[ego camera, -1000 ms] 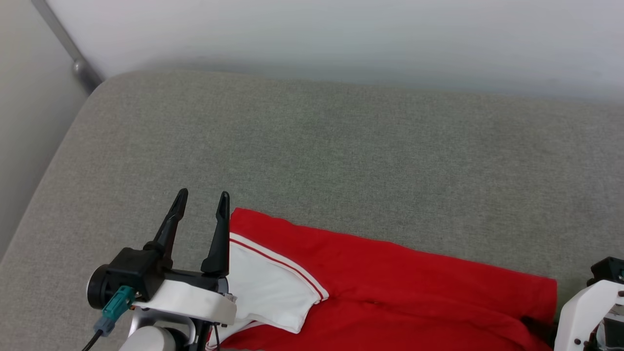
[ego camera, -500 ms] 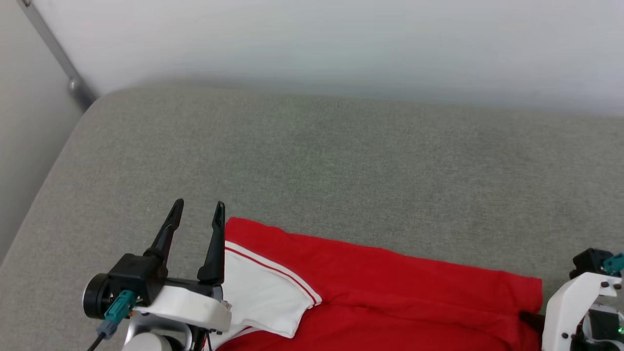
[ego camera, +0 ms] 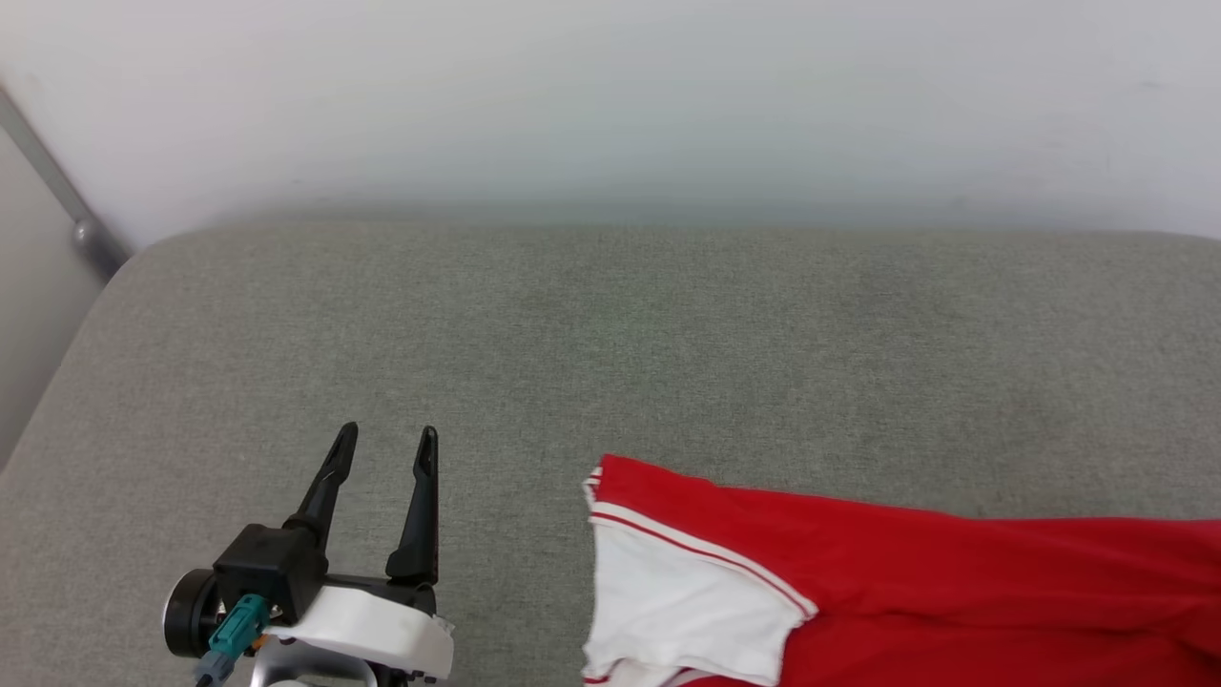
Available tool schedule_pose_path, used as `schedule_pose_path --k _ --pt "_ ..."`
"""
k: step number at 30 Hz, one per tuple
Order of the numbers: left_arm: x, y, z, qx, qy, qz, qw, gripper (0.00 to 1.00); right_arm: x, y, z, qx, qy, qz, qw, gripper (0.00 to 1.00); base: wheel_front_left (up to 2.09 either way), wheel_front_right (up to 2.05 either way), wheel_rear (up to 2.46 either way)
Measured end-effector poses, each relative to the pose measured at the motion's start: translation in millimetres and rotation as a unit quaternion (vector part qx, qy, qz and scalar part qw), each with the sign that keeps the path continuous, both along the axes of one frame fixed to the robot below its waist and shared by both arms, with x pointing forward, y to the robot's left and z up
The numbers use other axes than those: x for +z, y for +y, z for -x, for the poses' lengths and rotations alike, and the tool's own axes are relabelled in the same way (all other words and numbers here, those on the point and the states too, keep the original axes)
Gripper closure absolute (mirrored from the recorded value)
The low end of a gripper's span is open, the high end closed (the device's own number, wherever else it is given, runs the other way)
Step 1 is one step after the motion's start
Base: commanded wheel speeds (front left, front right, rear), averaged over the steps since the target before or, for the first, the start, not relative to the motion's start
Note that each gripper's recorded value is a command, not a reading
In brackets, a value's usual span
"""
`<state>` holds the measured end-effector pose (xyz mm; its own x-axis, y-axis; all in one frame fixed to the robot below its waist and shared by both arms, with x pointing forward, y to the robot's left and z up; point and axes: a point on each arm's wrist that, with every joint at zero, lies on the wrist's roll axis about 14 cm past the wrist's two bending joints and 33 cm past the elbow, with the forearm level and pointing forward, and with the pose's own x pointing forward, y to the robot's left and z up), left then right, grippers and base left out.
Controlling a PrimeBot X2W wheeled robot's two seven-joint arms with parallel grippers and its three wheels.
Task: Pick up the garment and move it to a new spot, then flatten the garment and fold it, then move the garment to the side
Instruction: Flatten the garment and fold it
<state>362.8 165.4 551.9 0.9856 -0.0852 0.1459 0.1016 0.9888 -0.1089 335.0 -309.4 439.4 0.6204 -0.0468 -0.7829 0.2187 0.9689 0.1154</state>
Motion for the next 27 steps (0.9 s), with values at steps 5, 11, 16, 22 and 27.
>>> schedule_pose_path --k 5,11,16,22,27 --pt "-1.4 -6.6 -1.9 -0.009 0.002 0.001 1.000 0.00 23.5 -22.8 1.4 -0.043 -0.026 -0.003 0.999 1.00 0.00 0.00 0.00" --pt "-5.4 -11.3 -4.2 -0.016 0.009 0.003 1.000 0.00 9.2 50.3 -4.0 -0.014 -0.013 -0.159 0.987 1.00 0.00 0.00 0.00" --pt "-7.8 -11.8 -4.5 -0.019 0.015 0.003 1.000 0.00 8.3 104.2 -8.8 0.030 -0.009 -0.256 0.966 1.00 0.00 0.00 0.00" --pt "-10.1 -10.6 -2.4 -0.019 0.022 0.001 1.000 0.00 7.8 170.6 -14.2 0.093 -0.007 -0.361 0.928 1.00 0.00 0.00 0.00" --pt "-9.5 -9.0 -2.2 -0.018 0.024 0.000 1.000 0.00 7.3 236.1 -17.0 0.135 -0.006 -0.437 0.889 1.00 0.00 0.00 0.00"
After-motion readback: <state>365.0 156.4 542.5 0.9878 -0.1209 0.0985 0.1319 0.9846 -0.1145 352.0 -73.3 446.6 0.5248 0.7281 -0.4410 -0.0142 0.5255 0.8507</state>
